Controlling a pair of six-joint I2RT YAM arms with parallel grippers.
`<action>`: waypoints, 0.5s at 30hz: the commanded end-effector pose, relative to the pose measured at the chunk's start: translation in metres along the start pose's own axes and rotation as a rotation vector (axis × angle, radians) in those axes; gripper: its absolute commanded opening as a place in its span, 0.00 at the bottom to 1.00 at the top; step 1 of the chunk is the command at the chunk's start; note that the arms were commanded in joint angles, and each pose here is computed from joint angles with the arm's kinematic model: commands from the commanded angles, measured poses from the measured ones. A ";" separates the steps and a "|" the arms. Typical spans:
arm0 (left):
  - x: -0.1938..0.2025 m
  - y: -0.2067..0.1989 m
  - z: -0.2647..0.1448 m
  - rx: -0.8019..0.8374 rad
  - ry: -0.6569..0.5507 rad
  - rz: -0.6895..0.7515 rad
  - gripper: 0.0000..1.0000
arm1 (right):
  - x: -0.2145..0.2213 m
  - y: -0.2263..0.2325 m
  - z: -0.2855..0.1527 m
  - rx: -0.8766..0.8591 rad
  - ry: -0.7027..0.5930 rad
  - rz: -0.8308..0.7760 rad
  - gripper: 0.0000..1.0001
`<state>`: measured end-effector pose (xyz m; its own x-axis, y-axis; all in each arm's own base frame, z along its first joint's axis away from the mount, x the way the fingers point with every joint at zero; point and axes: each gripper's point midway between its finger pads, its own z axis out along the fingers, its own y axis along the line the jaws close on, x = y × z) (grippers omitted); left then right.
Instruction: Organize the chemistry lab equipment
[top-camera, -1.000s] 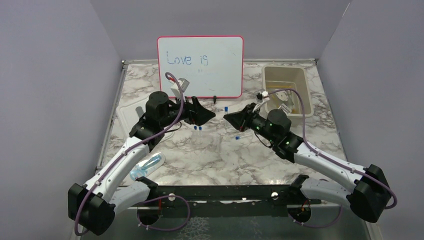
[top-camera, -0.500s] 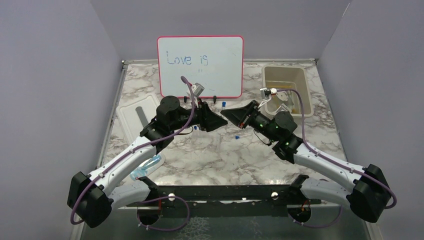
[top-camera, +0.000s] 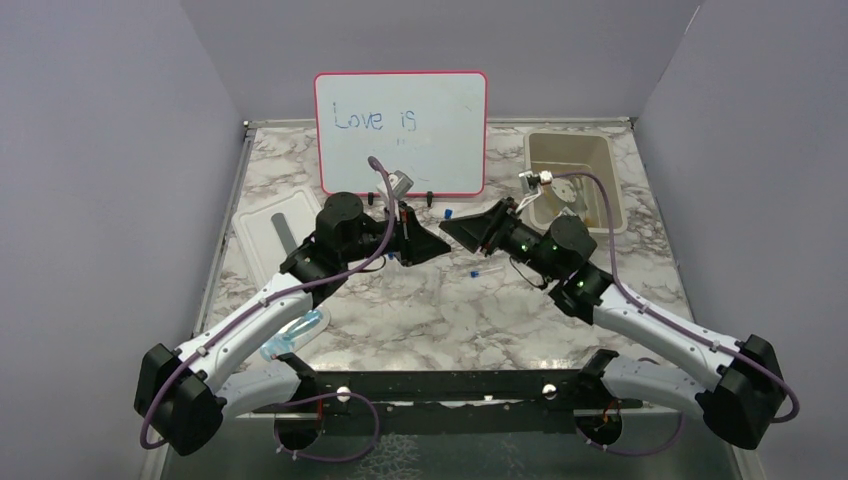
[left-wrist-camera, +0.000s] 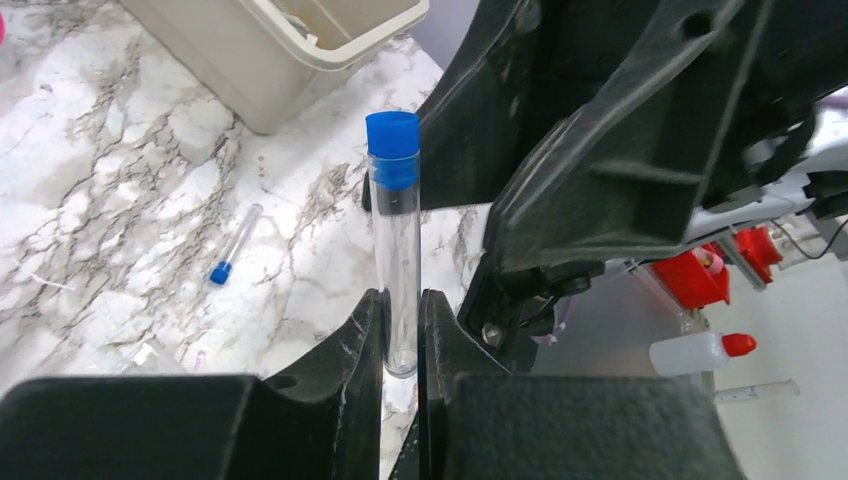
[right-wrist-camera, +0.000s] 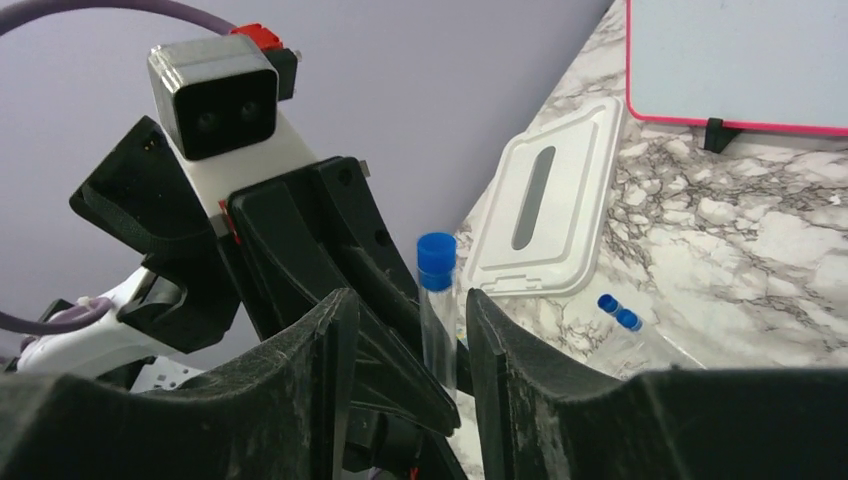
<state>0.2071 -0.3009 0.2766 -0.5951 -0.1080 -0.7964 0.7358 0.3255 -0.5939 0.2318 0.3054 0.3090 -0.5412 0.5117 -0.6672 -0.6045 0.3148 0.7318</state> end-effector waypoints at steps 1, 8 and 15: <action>-0.011 -0.013 -0.012 -0.001 0.011 0.130 0.00 | -0.016 -0.001 0.000 0.131 0.048 -0.074 0.50; -0.009 -0.015 -0.024 -0.026 0.048 0.216 0.00 | -0.015 -0.008 0.009 0.244 0.152 -0.089 0.53; -0.008 -0.011 -0.027 -0.046 0.065 0.252 0.00 | -0.008 0.011 0.013 0.149 0.214 -0.084 0.43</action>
<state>0.1956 -0.2819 0.2835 -0.4788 0.0243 -0.8776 0.8190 0.3725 -0.4365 0.2468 0.3107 0.3260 -0.5814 0.3686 -0.7253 -0.5453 0.4852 0.6836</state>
